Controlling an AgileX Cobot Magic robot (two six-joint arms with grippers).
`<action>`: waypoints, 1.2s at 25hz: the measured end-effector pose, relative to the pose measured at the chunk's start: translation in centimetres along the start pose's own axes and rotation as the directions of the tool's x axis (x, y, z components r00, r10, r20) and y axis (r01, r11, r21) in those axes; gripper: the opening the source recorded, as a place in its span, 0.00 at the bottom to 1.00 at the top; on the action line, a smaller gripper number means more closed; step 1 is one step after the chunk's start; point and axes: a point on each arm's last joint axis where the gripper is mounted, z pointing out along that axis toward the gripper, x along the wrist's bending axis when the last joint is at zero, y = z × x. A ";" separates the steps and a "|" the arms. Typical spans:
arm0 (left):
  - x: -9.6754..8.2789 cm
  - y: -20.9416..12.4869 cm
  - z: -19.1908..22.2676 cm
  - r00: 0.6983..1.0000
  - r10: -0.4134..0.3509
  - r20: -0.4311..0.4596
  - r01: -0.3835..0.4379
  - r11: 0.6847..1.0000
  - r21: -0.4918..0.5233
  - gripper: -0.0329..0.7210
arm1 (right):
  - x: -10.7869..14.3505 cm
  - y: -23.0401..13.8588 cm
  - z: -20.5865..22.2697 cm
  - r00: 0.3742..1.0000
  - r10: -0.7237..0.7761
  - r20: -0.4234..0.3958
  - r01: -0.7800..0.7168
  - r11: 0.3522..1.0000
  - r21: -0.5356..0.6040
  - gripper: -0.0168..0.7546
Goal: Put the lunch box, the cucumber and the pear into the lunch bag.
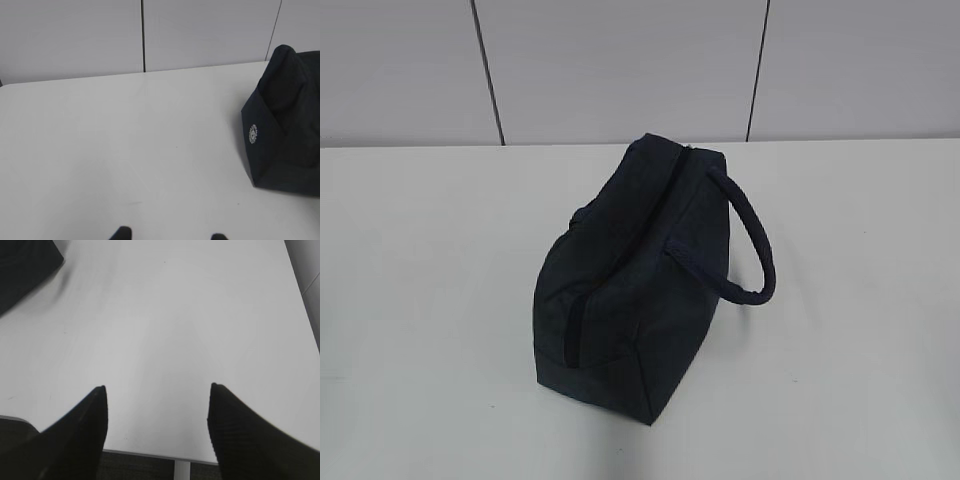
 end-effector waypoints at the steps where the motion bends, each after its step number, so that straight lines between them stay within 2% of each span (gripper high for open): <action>1: 0.0 0.0 0.0 1.000 0.000 0.000 0.000 1.000 0.000 0.44 | 0.0 0.0 0.1 1.000 0.000 -0.001 0.000 1.000 -0.004 0.66; 26: 0.0 0.0 0.0 1.000 -0.002 0.002 0.002 1.000 -0.002 0.44 | 0.0 0.0 0.2 1.000 0.010 -0.003 -0.010 1.000 -0.012 0.66; 30: -0.1 0.0 0.0 0.998 -0.029 -0.049 0.029 1.000 -0.002 0.44 | 0.1 0.0 0.2 0.999 0.025 0.021 -0.025 1.000 -0.008 0.66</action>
